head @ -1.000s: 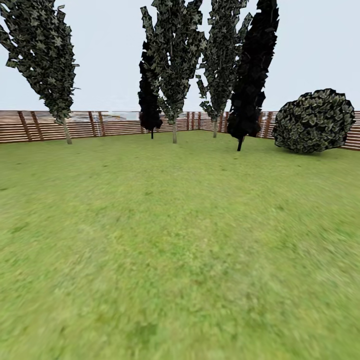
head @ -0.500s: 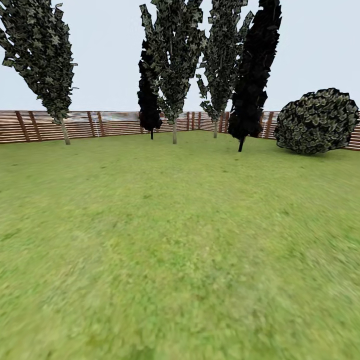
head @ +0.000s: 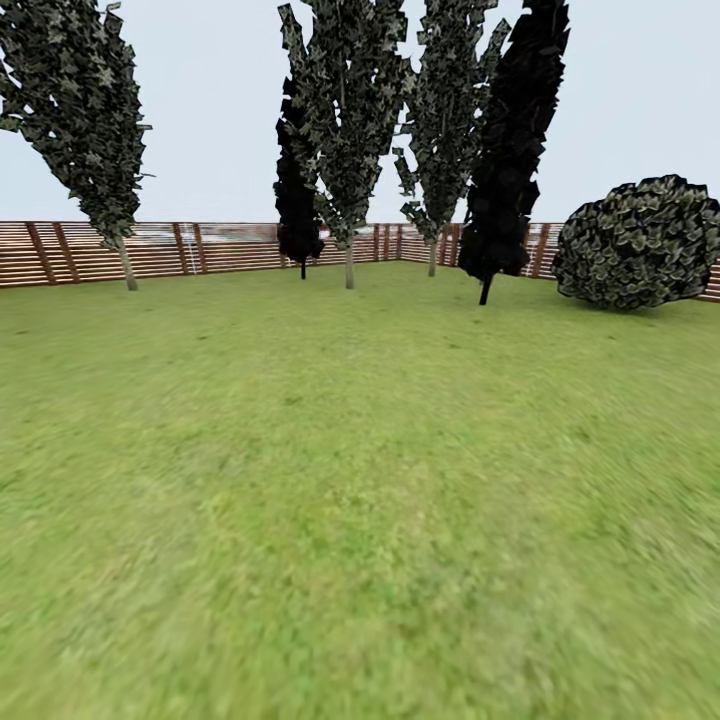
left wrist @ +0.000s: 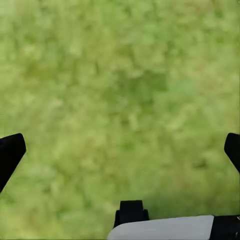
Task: Take the three Easter eggs out of the wicker basket on the lawn in the garden, then place them on the lawn next to a single tree (choose any tree) so that all three eggs are next to the same tree and none are left in the basket.
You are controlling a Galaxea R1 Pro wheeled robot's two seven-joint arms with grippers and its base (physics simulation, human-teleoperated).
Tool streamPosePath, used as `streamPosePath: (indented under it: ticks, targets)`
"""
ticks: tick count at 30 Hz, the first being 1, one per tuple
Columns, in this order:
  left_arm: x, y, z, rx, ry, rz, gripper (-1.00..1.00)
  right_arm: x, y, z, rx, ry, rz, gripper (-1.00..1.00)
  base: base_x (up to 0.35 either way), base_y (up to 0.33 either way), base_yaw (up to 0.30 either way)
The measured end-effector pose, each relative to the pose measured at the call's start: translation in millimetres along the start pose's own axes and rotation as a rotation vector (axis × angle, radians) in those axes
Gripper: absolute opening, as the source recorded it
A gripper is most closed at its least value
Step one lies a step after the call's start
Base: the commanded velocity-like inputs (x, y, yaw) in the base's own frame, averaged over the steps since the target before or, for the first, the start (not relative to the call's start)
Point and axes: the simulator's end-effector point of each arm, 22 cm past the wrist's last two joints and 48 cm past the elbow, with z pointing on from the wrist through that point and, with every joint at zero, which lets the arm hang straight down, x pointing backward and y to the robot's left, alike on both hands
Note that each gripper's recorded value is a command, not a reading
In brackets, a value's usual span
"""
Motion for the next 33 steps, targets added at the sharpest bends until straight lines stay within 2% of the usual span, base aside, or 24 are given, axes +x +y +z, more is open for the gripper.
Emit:
streamPosePath:
  ticks: [7,18,26,28,33]
  targets:
    - [0.5,-0.7,0.0,0.0,0.001,-0.001,1.0,0.7,1.2,-0.1,-0.004,0.002,0.0,1.0,0.325,0.082,0.0]
    - [0.3,-0.7,0.0,0.0,0.001,-0.001,1.0,-1.1,4.6,0.0,-0.011,-0.004,-0.001,1.0,0.325,0.084,-0.102]
    - [0.2,-0.7,0.0,0.0,0.0,-0.002,1.0,-47.4,0.2,2.1,-0.002,-0.126,-0.003,1.0,0.325,0.085,-0.001]
    - [0.0,-0.6,0.0,0.0,0.0,-0.002,1.0,-69.9,0.5,3.2,-0.003,-0.171,-0.003,1.0,0.325,0.097,0.0]
    - [-1.4,0.8,0.0,-0.003,-0.003,-0.002,1.0,-82.1,3.4,4.0,-0.009,-0.194,-0.003,1.0,0.325,0.1,0.0]
